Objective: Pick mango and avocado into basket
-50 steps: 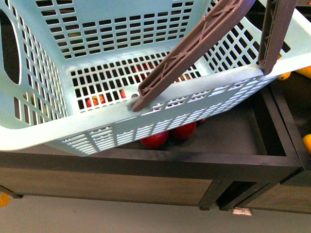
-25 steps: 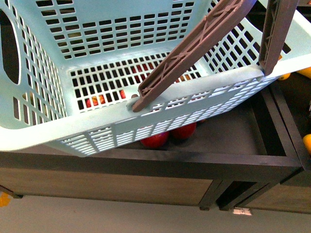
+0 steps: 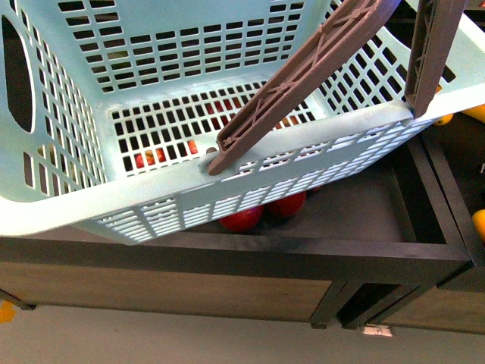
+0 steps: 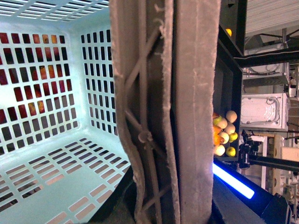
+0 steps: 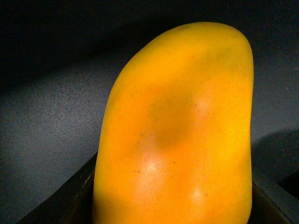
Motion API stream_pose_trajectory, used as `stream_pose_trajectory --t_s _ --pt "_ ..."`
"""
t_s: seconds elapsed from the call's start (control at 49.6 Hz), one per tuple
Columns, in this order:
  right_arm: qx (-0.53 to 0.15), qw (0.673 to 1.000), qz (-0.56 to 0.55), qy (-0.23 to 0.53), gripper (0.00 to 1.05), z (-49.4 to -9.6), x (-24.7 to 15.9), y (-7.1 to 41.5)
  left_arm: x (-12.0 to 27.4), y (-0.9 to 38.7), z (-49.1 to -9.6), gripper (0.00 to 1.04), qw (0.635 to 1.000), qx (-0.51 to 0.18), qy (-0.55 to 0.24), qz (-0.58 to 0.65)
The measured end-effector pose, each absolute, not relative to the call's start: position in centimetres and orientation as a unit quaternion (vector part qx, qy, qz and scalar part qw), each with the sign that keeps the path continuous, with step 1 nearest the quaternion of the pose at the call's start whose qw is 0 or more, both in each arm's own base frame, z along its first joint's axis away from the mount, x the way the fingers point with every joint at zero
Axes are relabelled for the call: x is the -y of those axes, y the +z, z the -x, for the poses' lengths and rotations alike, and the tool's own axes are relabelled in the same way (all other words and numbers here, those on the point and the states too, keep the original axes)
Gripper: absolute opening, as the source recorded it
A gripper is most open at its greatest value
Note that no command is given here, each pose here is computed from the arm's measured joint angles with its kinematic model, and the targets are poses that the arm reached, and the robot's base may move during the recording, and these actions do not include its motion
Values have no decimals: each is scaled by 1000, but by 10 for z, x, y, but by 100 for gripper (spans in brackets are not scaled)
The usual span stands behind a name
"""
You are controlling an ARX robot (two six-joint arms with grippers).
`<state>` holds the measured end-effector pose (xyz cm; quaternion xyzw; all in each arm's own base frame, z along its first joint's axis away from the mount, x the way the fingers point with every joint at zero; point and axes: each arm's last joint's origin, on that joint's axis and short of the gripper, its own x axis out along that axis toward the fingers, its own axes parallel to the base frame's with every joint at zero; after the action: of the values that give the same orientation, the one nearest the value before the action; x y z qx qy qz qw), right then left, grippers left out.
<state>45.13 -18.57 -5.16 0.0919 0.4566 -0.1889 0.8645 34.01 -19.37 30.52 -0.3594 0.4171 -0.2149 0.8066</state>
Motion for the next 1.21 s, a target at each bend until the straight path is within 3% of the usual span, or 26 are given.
stream_pose_trajectory --t_s 0.322,0.604,0.906,1.208 --pt "-413 890 -116 -158 65 -439 187 -23 194 305 -340 18 807 -417 -215 359" --pt "-274 956 -56 -94 65 -404 179 104 194 305 -340 18 807 -417 -215 359" --pt "-143 989 9 25 65 -363 111 222 194 305 -340 18 807 -417 -215 359" --pt "-80 989 49 110 65 -346 31 260 194 305 -340 18 807 -417 -215 359"
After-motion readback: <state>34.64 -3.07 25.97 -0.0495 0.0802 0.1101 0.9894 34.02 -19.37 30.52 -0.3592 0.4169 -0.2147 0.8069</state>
